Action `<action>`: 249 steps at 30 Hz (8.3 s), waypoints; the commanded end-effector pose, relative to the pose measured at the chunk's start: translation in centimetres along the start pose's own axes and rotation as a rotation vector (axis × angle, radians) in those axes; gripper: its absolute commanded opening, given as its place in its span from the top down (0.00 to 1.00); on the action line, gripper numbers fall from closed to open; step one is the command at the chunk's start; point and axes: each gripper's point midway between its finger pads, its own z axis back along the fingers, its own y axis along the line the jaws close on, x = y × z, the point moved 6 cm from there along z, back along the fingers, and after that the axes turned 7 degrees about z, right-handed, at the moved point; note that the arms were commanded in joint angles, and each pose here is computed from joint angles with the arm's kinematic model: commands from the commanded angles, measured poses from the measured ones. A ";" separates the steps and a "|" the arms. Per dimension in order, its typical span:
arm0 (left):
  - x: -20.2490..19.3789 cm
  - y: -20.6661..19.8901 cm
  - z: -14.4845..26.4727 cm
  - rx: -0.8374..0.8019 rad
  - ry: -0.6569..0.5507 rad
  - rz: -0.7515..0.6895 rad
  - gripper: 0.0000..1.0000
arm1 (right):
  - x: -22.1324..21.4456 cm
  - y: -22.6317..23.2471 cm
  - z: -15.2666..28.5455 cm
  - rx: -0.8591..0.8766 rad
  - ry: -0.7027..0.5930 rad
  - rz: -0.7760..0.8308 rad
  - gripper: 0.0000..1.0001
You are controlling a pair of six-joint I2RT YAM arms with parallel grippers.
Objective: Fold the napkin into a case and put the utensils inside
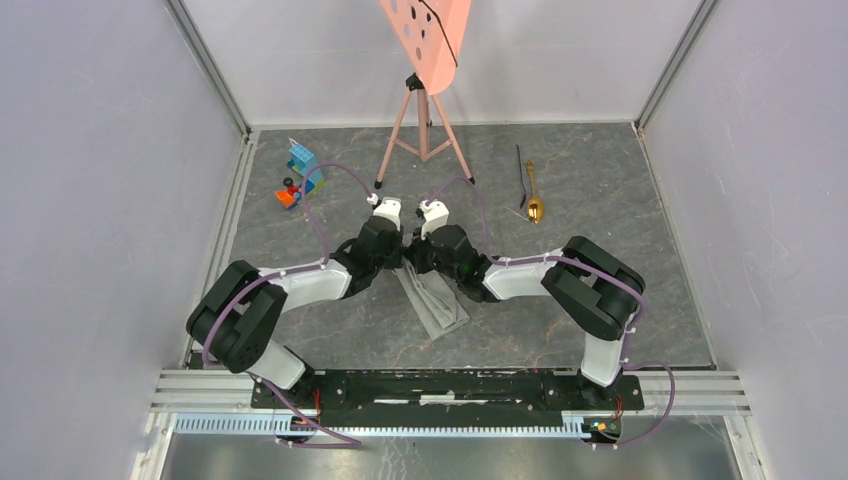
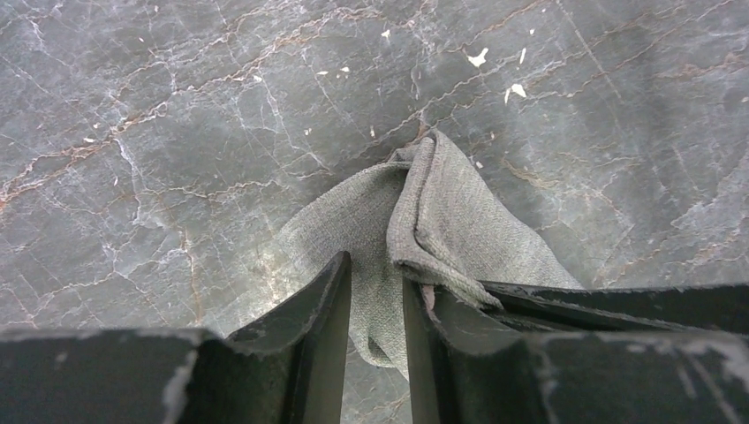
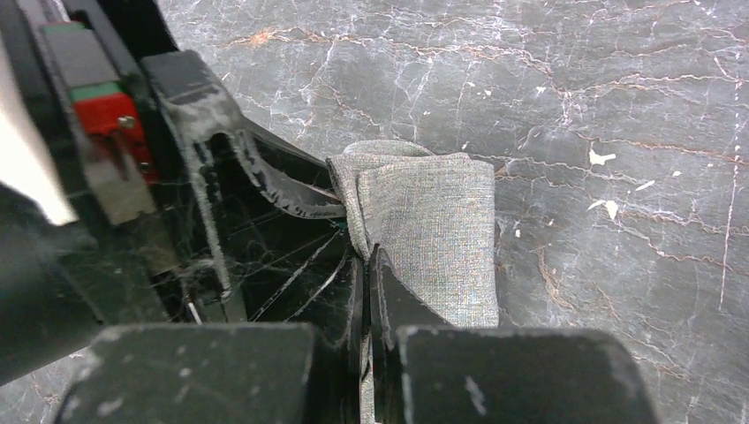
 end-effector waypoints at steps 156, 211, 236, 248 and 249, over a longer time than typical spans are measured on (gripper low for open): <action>1.1 3.3 2.5 0.058 -0.144 0.162 0.98 | -0.2 -0.7 -5.4 0.358 0.076 -0.479 0.71; 0.9 6.5 5.1 0.130 0.154 0.735 0.40 | 2.1 -0.7 -2.6 0.290 0.195 0.251 0.45; -4.0 5.8 2.8 0.115 0.289 1.012 0.68 | 1.0 2.8 -5.4 0.161 0.319 0.508 0.52; -4.6 5.9 2.8 0.110 0.292 1.008 0.69 | 1.0 3.2 -5.7 0.163 0.325 0.499 0.74; -4.6 5.9 2.7 0.105 0.295 1.009 0.72 | 1.0 3.3 -5.7 0.165 0.321 0.477 0.78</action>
